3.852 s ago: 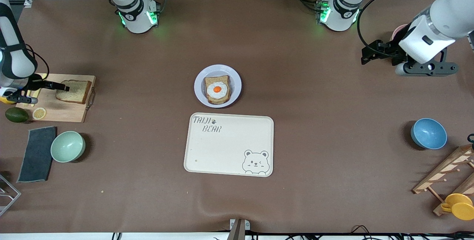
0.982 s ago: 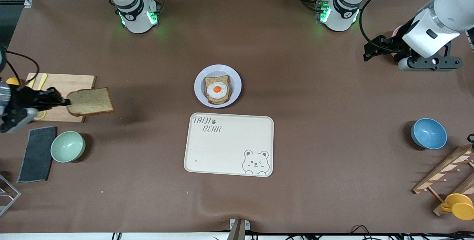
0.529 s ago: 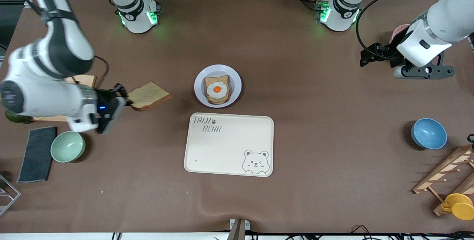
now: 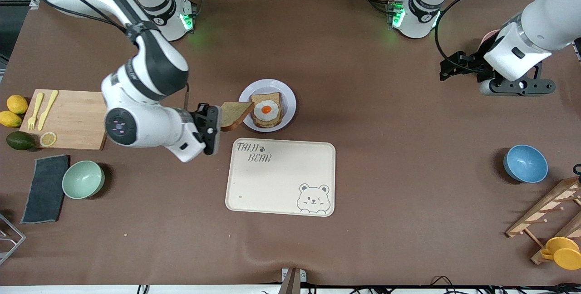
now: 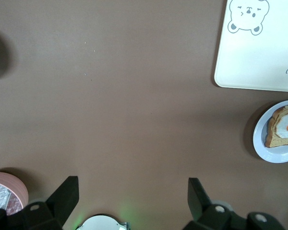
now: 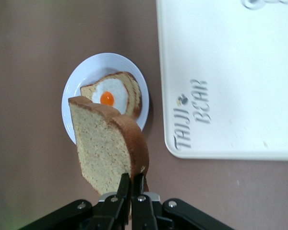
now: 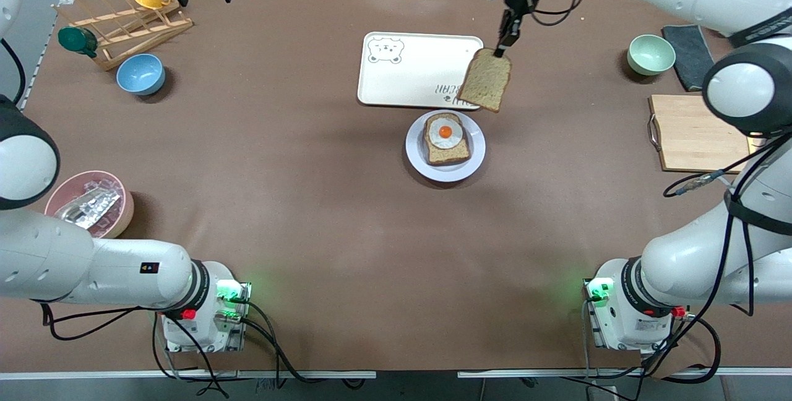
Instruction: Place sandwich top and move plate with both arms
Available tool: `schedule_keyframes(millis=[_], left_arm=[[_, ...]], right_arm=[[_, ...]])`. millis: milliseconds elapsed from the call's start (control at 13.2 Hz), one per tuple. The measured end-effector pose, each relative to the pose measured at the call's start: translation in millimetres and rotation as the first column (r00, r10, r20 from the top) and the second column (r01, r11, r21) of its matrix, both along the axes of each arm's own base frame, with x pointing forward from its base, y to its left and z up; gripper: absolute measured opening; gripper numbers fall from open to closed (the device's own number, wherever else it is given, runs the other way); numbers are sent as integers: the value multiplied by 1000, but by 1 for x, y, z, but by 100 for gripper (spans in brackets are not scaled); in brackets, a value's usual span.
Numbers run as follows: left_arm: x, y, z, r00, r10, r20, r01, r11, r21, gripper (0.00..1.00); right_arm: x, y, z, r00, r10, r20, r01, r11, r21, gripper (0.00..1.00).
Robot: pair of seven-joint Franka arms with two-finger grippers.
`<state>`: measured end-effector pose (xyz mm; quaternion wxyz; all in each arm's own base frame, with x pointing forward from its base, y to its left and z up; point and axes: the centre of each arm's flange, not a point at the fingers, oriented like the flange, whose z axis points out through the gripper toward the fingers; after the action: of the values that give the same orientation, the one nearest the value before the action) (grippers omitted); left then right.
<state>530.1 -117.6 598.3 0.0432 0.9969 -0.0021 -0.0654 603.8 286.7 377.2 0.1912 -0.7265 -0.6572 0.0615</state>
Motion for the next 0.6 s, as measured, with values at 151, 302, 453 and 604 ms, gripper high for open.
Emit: schedule_keyframes(millis=[151,302,453,604], left_arm=[[0,1,0,1000,2,0,-2,1000,0,100],[0,2,0,1000,4,0,-4,1000,0,100],[0,2,0,1000,5,0,-5,1000,0,100],[0,2,0,1000,5,0,-5,1000,0,100]], right_arm=[[-17,45,-6,993,114,27,-113,993,-39,4],[-39,83,-17,982,186,16,-185,981,-51,4],[-55,106,-32,974,227,-7,-227,972,-59,4],[-65,120,-49,968,247,-29,-249,966,-76,4]])
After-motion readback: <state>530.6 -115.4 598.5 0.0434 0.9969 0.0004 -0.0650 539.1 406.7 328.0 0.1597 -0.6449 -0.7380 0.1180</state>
